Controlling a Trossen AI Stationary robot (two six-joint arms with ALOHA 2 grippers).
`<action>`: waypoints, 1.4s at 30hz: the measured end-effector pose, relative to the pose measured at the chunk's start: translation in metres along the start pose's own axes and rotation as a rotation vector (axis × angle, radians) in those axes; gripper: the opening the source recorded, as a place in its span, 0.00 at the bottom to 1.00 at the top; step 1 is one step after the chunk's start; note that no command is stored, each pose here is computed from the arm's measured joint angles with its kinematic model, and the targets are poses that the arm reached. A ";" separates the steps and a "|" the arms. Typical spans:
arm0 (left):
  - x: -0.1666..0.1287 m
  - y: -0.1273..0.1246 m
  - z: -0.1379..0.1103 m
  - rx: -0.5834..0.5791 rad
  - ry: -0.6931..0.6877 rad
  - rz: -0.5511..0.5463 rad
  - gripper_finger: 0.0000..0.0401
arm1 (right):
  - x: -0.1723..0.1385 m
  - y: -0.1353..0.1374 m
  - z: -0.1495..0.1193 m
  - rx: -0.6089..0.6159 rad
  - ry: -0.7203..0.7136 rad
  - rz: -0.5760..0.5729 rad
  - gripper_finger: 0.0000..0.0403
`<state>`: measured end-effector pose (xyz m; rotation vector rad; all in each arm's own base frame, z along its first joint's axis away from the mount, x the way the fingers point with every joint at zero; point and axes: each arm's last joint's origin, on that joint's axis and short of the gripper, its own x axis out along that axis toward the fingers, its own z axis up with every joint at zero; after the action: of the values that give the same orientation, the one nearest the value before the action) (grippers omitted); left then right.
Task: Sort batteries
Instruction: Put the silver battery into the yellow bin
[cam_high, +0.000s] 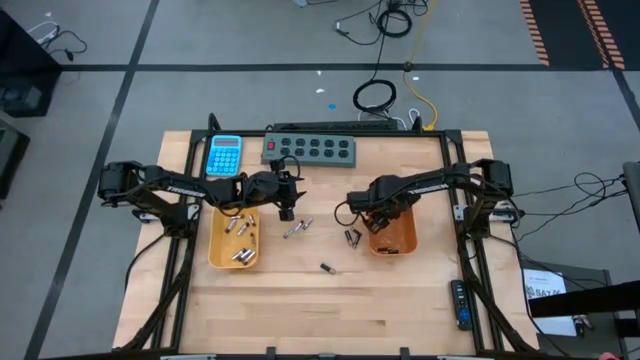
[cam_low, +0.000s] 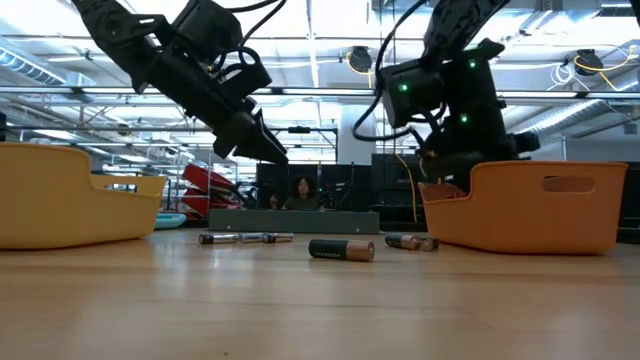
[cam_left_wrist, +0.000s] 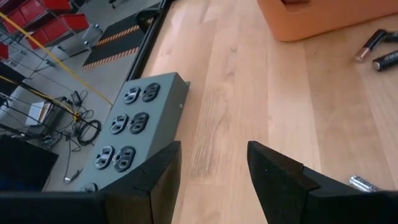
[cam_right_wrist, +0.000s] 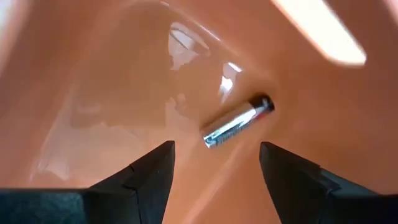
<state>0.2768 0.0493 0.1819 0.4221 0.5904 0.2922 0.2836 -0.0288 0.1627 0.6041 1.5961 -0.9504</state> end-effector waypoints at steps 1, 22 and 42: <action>0.000 0.000 0.001 -0.002 -0.007 -0.003 0.48 | 0.001 0.000 -0.001 0.028 0.006 -0.002 0.56; -0.001 -0.003 0.007 0.008 -0.115 -0.124 0.48 | 0.015 0.001 0.011 0.280 -0.014 -0.016 0.56; 0.010 -0.018 0.004 -0.020 -0.167 -0.302 0.48 | 0.011 0.022 0.004 0.519 -0.061 0.109 0.55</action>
<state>0.2898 0.0366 0.1718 0.3285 0.4792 -0.0260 0.3010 -0.0214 0.1463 0.9969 1.2467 -1.2973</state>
